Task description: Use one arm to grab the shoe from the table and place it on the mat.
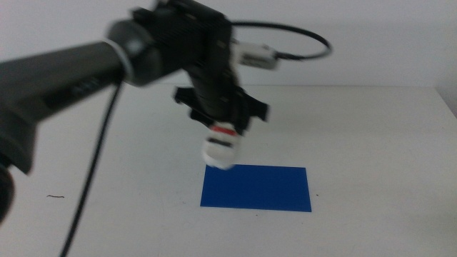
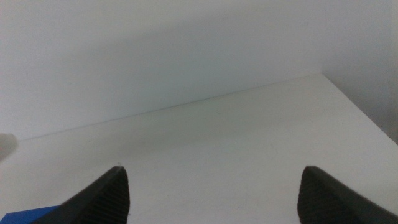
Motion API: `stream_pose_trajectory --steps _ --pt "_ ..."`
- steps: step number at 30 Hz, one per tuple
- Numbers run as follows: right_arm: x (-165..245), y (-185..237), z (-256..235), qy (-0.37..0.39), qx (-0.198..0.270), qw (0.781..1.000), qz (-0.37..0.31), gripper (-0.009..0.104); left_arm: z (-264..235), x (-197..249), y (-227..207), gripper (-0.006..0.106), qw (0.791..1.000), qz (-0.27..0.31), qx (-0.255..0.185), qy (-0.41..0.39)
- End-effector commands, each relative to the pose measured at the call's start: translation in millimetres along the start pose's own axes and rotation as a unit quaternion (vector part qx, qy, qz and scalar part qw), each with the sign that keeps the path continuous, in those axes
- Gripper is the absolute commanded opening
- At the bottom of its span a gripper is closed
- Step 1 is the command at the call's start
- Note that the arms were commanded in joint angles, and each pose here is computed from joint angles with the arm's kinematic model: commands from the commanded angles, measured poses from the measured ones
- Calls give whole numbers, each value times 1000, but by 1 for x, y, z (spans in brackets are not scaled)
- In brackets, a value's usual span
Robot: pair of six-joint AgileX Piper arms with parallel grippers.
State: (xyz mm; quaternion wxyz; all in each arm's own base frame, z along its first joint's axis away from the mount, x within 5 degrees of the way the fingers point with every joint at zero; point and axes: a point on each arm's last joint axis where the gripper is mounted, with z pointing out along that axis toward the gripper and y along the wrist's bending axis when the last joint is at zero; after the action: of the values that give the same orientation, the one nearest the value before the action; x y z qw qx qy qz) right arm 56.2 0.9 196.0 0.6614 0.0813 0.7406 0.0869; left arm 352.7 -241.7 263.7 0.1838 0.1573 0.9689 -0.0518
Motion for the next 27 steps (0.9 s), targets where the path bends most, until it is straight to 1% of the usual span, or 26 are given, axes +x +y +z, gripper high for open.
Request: stream_pose_trajectory --steps 1,4,7,9,10,12,13,14,15,16,17,18,20,21,22,23,25,27 --pt "0 0 0 -6 -2 1000 -4 79 2 6 -20 -2 1000 1 -5 -1" --pt "0 0 0 -6 -2 1000 -4 79 7 10 -36 -2 1000 18 3 -3" --pt "0 0 0 -6 -2 1000 -4 79 12 10 -43 -2 1000 23 12 -12" --pt "0 0 0 -6 -2 1000 -4 79 14 9 -45 -2 999 18 24 -14" --pt "0 0 0 -6 -2 1000 -4 79 14 9 -47 -2 999 30 35 -18" --pt "0 0 0 -6 -2 1000 -4 79 14 6 -50 -2 993 98 49 -39" --pt "0 0 0 -6 -2 1000 -4 79 14 5 -52 -2 983 169 53 -51" --pt "0 0 0 -6 -2 1000 -4 79 13 5 -53 -2 963 257 54 -58" --pt "0 0 0 -6 -2 1000 -4 79 13 6 -54 -2 937 341 57 -55" --pt "0 0 0 -6 -2 1000 -4 79 14 11 -54 -2 906 417 65 -36" --pt "0 0 0 -6 -2 1000 -4 79 14 17 -53 -2 868 491 71 -11" --pt "0 0 0 -6 -2 1000 -4 79 16 21 -52 -2 835 544 78 8" --pt "0 0 0 -6 -2 1000 -4 79 20 27 -50 -2 749 655 90 32" --pt "0 0 0 -6 -2 1000 -4 79 21 27 -50 -2 725 681 96 31" --pt "0 0 0 -6 -2 1000 -4 79 25 28 -52 -2 716 690 104 26" --pt "0 0 0 -6 -2 1000 -4 79 28 26 -54 -2 725 681 108 15" --pt "0 0 0 -6 -2 1000 -4 79 35 23 -56 -2 757 644 113 -2" --pt "0 0 0 -6 -2 1000 -4 79 42 21 -55 -2 769 627 124 -10"
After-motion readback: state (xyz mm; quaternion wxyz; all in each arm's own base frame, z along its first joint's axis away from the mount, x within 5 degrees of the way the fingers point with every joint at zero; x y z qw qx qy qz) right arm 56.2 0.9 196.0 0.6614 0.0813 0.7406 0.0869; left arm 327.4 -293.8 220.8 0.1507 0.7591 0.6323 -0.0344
